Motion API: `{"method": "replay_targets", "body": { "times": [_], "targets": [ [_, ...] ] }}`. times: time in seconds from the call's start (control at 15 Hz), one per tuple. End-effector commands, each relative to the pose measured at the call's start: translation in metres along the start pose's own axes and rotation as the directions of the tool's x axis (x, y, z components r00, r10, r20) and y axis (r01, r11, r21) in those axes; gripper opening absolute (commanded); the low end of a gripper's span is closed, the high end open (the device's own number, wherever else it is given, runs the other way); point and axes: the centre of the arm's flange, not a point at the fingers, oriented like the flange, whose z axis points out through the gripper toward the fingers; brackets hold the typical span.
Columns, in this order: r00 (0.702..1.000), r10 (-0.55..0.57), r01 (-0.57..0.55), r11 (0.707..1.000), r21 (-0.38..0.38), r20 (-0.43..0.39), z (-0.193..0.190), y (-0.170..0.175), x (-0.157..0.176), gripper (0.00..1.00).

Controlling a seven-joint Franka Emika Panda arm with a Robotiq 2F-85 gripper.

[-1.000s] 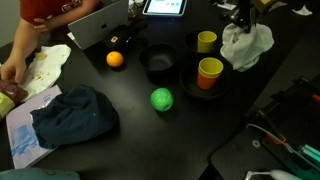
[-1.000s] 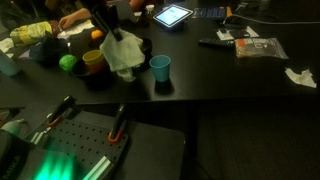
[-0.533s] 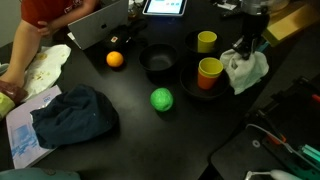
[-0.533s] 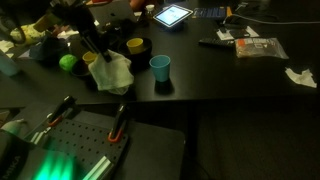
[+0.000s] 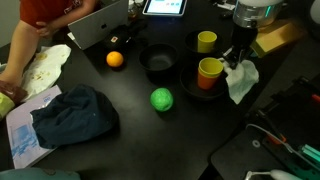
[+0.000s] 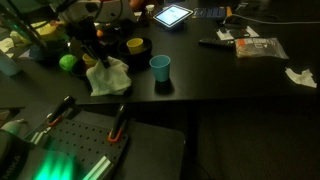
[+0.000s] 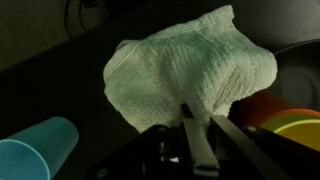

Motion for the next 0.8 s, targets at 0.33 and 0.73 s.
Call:
{"method": "replay_targets", "body": {
  "times": [0.33, 0.73],
  "targets": [
    [0.999, -0.016, 0.02, 0.997, 0.074, -0.052, 0.023, -0.03, 0.076, 0.05],
    [0.993, -0.044, 0.055, 0.994, 0.096, -0.109, 0.022, -0.067, 0.105, 0.05]
  ]
}}
